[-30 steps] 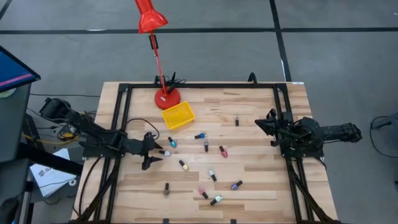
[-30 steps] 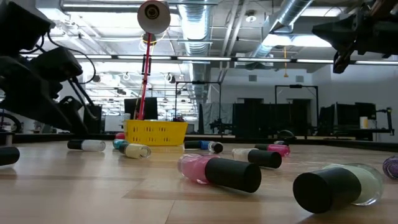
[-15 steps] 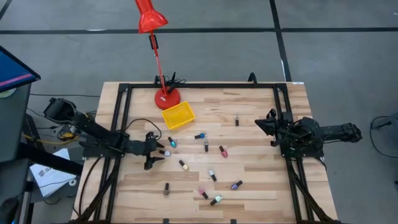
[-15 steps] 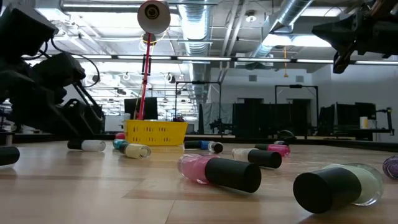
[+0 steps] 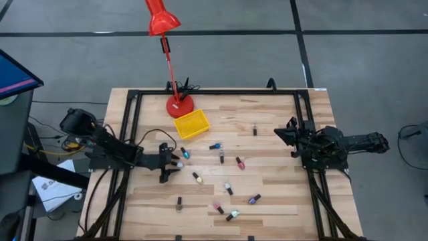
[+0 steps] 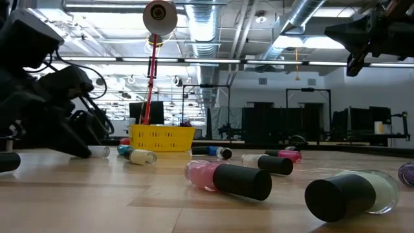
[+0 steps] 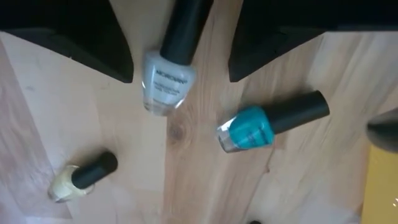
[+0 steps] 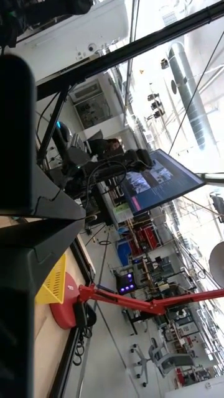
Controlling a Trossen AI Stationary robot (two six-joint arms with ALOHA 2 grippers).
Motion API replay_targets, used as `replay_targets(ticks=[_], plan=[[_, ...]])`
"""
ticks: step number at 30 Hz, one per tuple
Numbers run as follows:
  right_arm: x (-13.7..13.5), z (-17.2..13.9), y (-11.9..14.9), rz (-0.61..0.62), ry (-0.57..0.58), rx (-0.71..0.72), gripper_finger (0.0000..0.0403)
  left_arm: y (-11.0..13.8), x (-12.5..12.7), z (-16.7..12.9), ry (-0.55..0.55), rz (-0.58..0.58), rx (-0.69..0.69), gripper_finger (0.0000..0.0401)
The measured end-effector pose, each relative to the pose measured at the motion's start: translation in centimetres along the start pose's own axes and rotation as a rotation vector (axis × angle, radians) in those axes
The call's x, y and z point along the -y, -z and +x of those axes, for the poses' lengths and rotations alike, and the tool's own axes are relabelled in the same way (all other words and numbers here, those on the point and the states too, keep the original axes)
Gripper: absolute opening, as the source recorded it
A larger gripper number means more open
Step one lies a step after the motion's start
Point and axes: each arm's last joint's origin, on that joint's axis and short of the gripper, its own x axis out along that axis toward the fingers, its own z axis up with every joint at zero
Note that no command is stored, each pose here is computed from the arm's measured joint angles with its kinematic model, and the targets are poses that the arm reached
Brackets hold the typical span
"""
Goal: Pick & Place Nail Polish
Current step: Put the white nail polish into the yellow basket
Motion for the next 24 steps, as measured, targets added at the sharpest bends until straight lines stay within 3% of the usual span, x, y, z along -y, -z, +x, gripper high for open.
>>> replay_targets(ticks=[14,19,24], plan=[[0.0,0.0,0.0,0.000,0.000,0.000,0.0000,0.3,0.0,0.3,-0.005,-0.014,-0.015,0.0111],[0.0,0.0,0.0,0.000,0.000,0.000,0.0000,-0.1,0.1,0.1,0.004,-0.175,0.006,0.0111],[0.0,0.0,0.0,0.000,0.000,0.000,0.0000,-2.5,0.4,0.1,0.044,-0.297,0.077,0.0111]])
